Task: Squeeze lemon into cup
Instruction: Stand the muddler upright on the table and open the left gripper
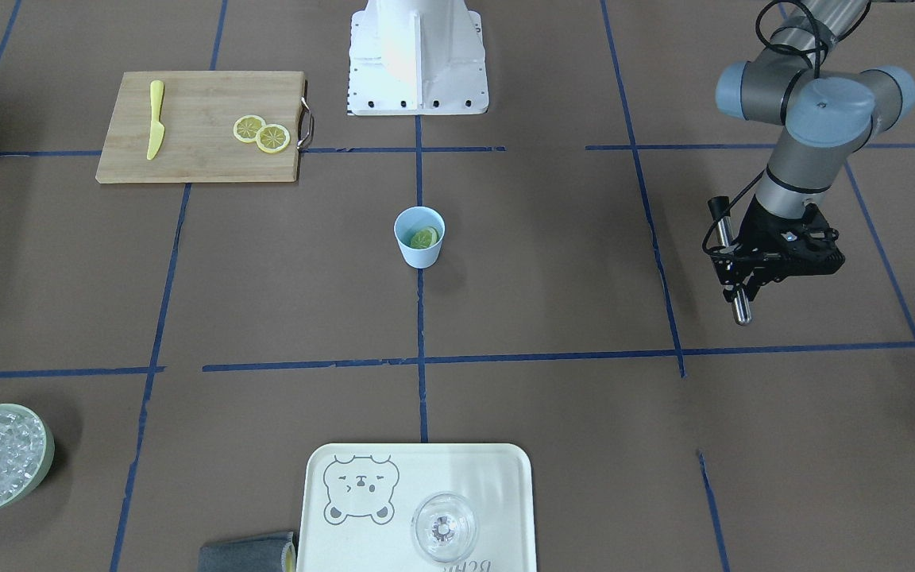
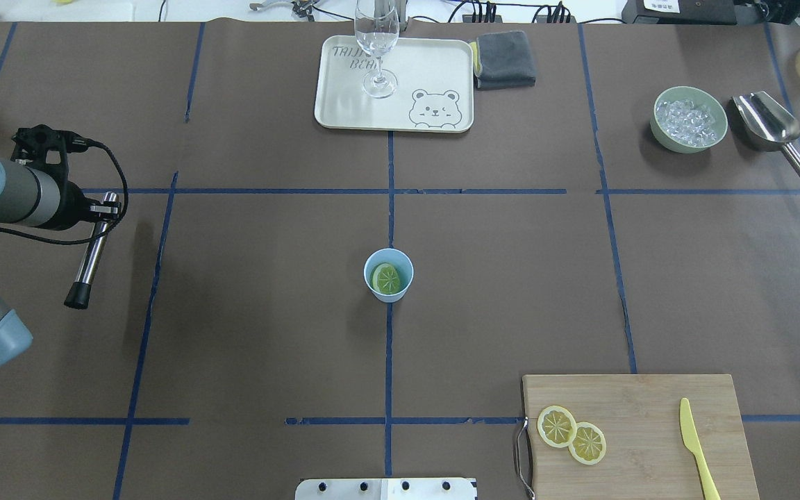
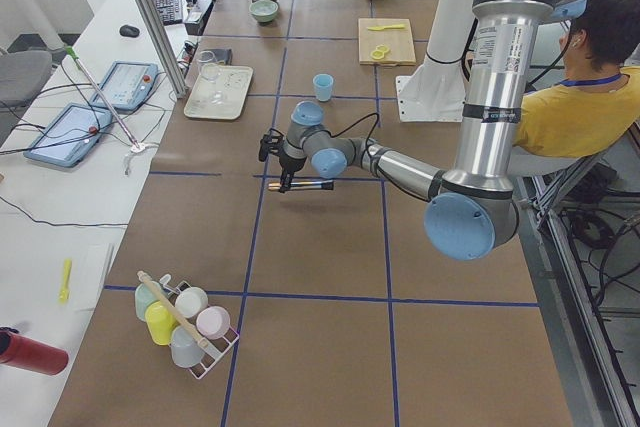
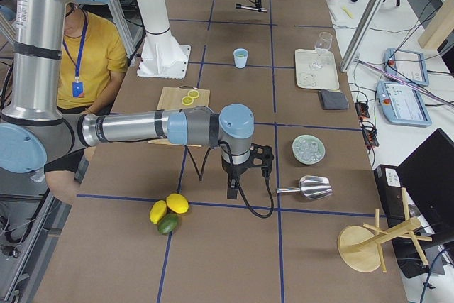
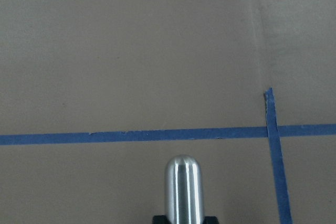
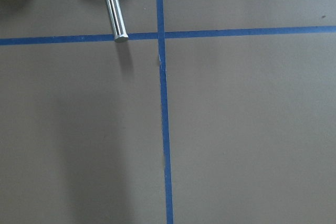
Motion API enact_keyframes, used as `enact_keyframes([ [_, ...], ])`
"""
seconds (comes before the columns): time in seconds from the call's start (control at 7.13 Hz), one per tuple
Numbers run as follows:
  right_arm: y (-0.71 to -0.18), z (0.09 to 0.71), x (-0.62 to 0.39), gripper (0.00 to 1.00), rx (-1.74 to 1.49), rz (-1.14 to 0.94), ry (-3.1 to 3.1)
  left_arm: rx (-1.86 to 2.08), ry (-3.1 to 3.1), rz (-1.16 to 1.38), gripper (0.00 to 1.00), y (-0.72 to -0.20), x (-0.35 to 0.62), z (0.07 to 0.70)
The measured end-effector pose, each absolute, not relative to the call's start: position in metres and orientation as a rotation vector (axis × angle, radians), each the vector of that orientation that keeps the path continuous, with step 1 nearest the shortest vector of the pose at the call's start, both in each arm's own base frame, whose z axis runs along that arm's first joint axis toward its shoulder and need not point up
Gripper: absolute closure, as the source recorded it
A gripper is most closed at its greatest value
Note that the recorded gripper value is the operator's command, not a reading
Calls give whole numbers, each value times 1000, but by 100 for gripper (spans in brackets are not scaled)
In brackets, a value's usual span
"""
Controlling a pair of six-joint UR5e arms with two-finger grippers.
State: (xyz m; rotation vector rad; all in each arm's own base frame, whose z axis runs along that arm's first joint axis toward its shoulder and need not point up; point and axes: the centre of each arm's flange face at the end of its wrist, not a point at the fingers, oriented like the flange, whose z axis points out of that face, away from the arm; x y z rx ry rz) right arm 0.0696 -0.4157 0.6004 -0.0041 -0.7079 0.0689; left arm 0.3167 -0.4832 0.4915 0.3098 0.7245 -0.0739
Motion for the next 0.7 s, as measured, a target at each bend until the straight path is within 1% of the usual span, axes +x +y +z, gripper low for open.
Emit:
enact_keyframes([
  [0.14, -416, 600, 70, 0, -4, 69, -708, 309, 724, -62, 100, -480, 321, 495],
  [0.28, -416, 600, 70, 0, -4, 69, -708, 313, 730, -55, 32, -478, 323, 500],
  [0.42, -416, 600, 70, 0, -4, 69, -708, 321, 738, -53, 0, -477, 323, 508],
  [0.7, -416, 600, 70, 0, -4, 68, -708, 329, 749, -53, 0, -478, 324, 517],
])
